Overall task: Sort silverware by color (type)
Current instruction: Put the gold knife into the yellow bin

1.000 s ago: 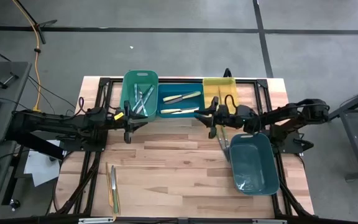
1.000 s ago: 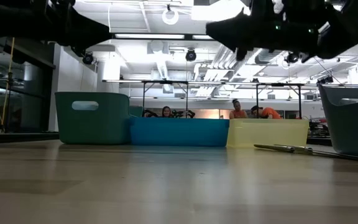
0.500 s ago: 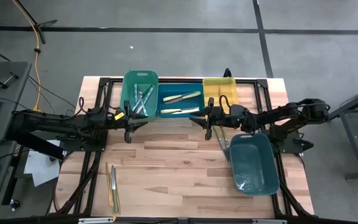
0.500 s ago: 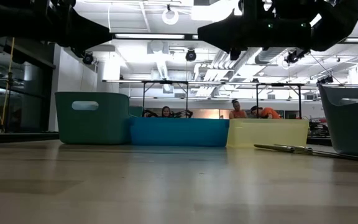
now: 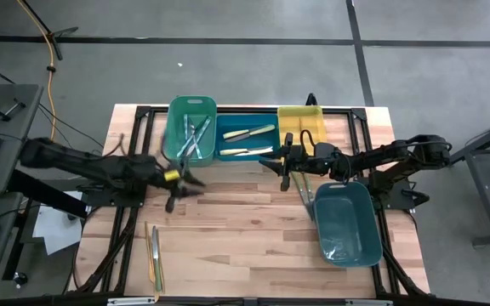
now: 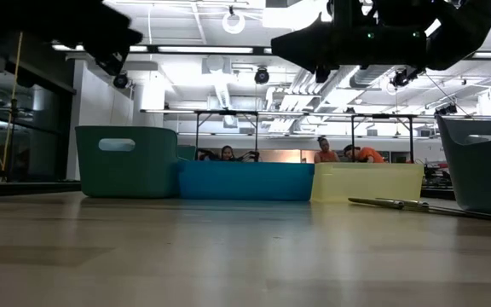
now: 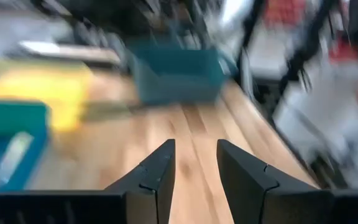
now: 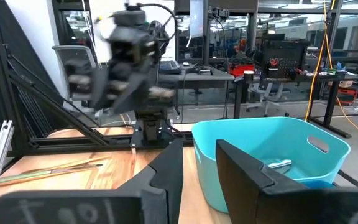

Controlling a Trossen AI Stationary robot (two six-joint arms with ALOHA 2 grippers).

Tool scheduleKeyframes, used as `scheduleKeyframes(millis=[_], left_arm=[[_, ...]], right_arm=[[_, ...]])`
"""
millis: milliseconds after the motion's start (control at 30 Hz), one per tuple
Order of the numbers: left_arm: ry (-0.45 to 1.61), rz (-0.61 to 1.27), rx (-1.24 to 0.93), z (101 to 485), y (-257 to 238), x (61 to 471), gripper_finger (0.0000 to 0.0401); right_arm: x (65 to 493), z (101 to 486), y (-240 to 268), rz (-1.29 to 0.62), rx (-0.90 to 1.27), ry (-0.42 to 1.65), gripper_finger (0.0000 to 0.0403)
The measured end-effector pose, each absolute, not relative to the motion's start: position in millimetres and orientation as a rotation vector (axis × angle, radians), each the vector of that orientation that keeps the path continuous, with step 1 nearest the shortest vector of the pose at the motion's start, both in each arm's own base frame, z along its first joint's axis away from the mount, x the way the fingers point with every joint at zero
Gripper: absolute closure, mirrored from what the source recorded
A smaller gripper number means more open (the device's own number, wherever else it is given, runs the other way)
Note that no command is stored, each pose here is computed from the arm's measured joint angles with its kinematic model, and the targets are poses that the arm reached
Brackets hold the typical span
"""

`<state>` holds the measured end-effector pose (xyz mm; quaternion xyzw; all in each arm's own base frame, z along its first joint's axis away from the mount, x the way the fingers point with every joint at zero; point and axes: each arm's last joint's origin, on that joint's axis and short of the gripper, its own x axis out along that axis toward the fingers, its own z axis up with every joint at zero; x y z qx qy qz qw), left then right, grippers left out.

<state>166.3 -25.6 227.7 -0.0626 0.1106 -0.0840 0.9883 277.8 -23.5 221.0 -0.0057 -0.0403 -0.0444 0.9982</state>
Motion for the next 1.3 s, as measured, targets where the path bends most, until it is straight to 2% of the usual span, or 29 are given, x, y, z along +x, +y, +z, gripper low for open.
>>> scheduleKeyframes(millis=[233, 367, 467, 633, 933, 1133, 1300], left_arm=[[0.637, -0.423, 0.032, 212.6, -96.1, 179.9, 0.0322], [0.877, -0.477, 0.111, 204.9, -138.1, 175.7, 0.0368], [1.019, -0.506, 0.058, 198.9, -165.6, 173.2, 0.0395], [1.162, -0.537, 0.002, 187.5, -204.3, 168.8, 0.0400], [1.313, -0.595, 0.094, 170.2, -248.6, 165.5, 0.0400], [1.448, -0.643, 0.139, 145.6, -259.6, 162.1, 0.0401], [1.465, -0.650, 0.153, 141.9, -260.8, 160.5, 0.0401]], right_arm=[[277.8, 219.6, -23.6, -0.089, -0.011, -0.067, 0.0311], [277.9, 218.5, -23.6, -0.088, -0.002, -0.056, 0.0311], [277.9, 217.5, -23.6, -0.088, -0.001, -0.046, 0.0311], [277.9, 217.2, -23.6, -0.088, 0.000, -0.043, 0.0311], [277.9, 216.8, -23.6, -0.088, -0.001, -0.040, 0.0311], [277.9, 216.8, -23.6, -0.088, -0.002, -0.039, 0.0311], [277.9, 216.8, -23.6, -0.088, -0.002, -0.039, 0.0311]])
